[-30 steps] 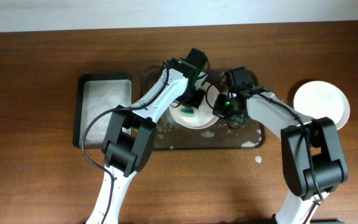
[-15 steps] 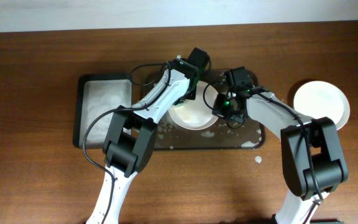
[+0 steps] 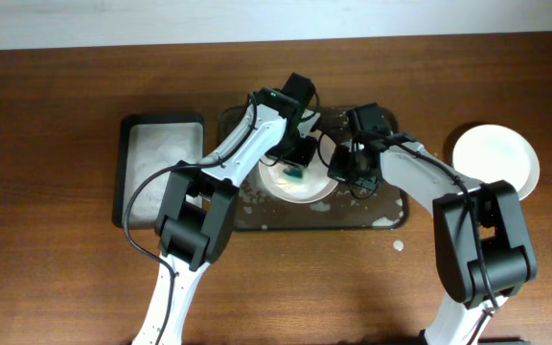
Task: Clean dirty plates on tray and stack at the side
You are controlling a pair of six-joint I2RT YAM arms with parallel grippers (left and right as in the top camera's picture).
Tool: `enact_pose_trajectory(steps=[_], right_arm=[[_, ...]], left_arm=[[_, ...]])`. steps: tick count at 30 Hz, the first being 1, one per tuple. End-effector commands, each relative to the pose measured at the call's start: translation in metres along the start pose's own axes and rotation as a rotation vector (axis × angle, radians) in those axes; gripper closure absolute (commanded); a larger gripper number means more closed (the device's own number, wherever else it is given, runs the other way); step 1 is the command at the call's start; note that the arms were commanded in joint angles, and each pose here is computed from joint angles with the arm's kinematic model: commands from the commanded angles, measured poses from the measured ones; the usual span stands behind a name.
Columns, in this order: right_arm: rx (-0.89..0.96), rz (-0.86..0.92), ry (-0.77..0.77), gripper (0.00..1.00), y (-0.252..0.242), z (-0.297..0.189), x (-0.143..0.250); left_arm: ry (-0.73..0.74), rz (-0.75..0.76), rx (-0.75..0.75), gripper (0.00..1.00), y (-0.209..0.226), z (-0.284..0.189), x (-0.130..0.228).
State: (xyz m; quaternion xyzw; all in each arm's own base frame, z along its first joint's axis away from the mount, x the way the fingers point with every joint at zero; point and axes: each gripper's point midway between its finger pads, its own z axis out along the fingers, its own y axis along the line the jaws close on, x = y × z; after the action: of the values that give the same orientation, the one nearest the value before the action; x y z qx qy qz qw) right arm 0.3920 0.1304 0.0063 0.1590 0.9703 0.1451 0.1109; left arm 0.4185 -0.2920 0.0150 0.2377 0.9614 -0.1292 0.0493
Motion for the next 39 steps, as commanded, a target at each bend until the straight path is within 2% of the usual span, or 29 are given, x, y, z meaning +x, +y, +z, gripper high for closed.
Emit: enact_pose_trajectory(steps=[1, 5, 9, 12, 15, 17, 20, 27, 34, 39], right_arm=[[0.032, 0.001, 0.008, 0.96, -0.009, 0.004, 0.005], [0.032, 0.0, 0.008, 0.96, -0.009, 0.004, 0.005], [0.032, 0.0, 0.008, 0.96, -0.009, 0.004, 0.005], [0.032, 0.0, 0.008, 0.96, -0.009, 0.004, 0.005], [0.032, 0.0, 0.007, 0.96, -0.009, 0.004, 0.005], [0.032, 0.0, 0.007, 0.96, -0.009, 0.004, 0.005], [0.032, 0.0, 0.007, 0.96, -0.009, 0.004, 0.005], [0.032, 0.0, 0.008, 0.96, -0.009, 0.004, 0.005], [0.032, 0.0, 0.008, 0.96, -0.009, 0.004, 0.005], [0.032, 0.0, 0.008, 0.96, -0.009, 0.004, 0.005]], left_arm=[[-0.089, -0.087, -0.149, 0.99, 0.024, 0.01, -0.02], [-0.251, -0.283, -0.4, 0.99, 0.069, -0.007, -0.044], [-0.375, -0.379, -0.564, 1.0, 0.096, -0.026, -0.057], [-0.382, -0.391, -0.661, 0.99, 0.109, -0.035, -0.052], [-0.295, -0.377, -0.695, 0.99, 0.112, -0.034, -0.032], [-0.173, -0.315, -0.612, 1.0, 0.099, -0.02, -0.014], [0.0, -0.193, -0.36, 0.99, 0.058, 0.002, 0.01], [0.171, 0.062, 0.142, 1.0, -0.025, 0.008, 0.042], [0.307, 0.099, 0.177, 1.0, -0.028, -0.002, 0.076], [0.262, 0.102, 0.114, 0.99, -0.017, 0.003, 0.064]])
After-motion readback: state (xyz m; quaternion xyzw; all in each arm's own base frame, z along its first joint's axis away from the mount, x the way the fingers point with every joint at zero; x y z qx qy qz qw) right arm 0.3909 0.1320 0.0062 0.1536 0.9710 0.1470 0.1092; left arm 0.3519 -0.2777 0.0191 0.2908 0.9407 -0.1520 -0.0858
